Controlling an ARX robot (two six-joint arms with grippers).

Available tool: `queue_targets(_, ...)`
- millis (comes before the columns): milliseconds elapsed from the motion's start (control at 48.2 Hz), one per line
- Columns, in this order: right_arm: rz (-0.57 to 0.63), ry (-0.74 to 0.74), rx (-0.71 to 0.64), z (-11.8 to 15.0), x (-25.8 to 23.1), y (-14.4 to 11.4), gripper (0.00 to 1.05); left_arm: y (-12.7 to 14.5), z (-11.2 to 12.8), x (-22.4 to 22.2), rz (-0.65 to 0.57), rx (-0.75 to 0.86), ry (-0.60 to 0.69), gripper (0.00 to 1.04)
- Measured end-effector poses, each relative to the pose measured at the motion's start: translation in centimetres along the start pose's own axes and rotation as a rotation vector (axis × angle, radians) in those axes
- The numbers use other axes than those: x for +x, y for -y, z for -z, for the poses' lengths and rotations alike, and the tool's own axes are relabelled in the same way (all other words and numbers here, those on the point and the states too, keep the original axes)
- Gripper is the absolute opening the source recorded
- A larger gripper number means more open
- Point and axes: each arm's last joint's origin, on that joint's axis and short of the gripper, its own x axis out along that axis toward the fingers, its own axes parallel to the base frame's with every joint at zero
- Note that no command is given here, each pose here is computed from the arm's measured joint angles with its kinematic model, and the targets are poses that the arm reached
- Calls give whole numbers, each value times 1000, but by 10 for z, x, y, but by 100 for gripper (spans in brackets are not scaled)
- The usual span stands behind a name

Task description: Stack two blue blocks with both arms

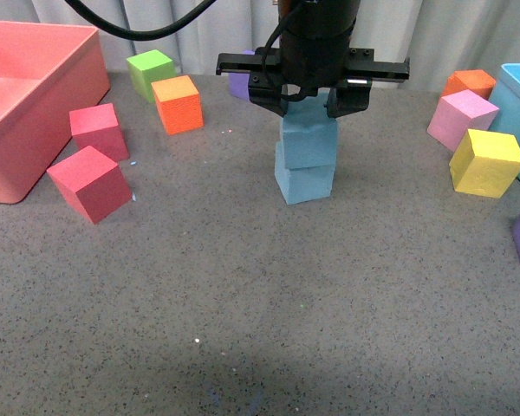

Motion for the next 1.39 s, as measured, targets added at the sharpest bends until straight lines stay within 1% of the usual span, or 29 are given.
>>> queue_targets(207,0,0,0,0,0,0,95,1,-1,1,-1,-1,4,42)
queue_targets(270,0,0,0,0,0,0,95,2,0,2,3,-2,2,54)
queue_targets(311,0,0,0,0,0,0,95,2,0,2,6,-2,1,60)
queue_targets(373,0,0,0,0,0,0,95,3,-1,2,10,-3,10,73)
queue_targets(394,0,0,0,0,0,0,95,3,-1,2,11,-3,11,74)
queue_targets(498,0,0,0,0,0,0,95,4,-3,0,25,-8,26,92)
queue_targets(560,0,0,0,0,0,0,95,3,-3,-2,36,-12,37,100)
queue_targets(622,0,0,0,0,0,0,95,1,-3,-8,41,-19,49,97)
queue_targets(768,0,0,0,0,0,0,95,-8,-7,-31,58,-46,105,98)
queue_targets(788,0,0,0,0,0,0,95,-9,-9,-36,43,-43,159,96)
queue_targets(830,-1,0,0,0,0,0,95,-15,-9,-40,1,-35,330,90)
queue_targets(851,-1,0,0,0,0,0,95,-23,-7,-45,-57,-21,453,84)
queue_targets(871,-1,0,0,0,0,0,95,-29,-3,-47,-77,-17,521,81)
queue_targets(892,0,0,0,0,0,0,95,-40,4,-53,-81,-23,616,75)
queue_targets(913,0,0,0,0,0,0,95,-49,9,-56,-80,-24,676,72)
queue_targets(954,2,0,0,0,0,0,95,-77,25,-70,-72,-50,850,61)
queue_targets(996,2,0,0,0,0,0,95,-99,41,-83,-75,-66,937,52)
queue_targets(1037,2,0,0,0,0,0,95,-116,55,-93,-78,-72,978,45)
queue_targets(1058,2,0,0,0,0,0,95,-120,58,-95,-82,-75,985,43)
queue_targets(1100,1,0,0,0,0,0,95,-138,75,-104,-94,-72,1000,34)
queue_targets(1183,-1,0,0,0,0,0,95,-161,106,-114,-106,-61,979,18)
queue_targets(1203,-1,0,0,0,0,0,95,-167,115,-117,-107,-56,969,12)
queue_targets(1224,-1,0,0,0,0,0,95,-169,118,-118,-108,-55,966,11)
queue_targets(1266,-1,0,0,0,0,0,95,-176,129,-121,-104,-49,955,4)
queue_targets(1286,-1,0,0,0,0,0,95,-180,136,-123,-103,-42,950,4)
queue_targets(1390,0,0,0,0,0,0,95,-191,155,-134,-96,-35,948,4)
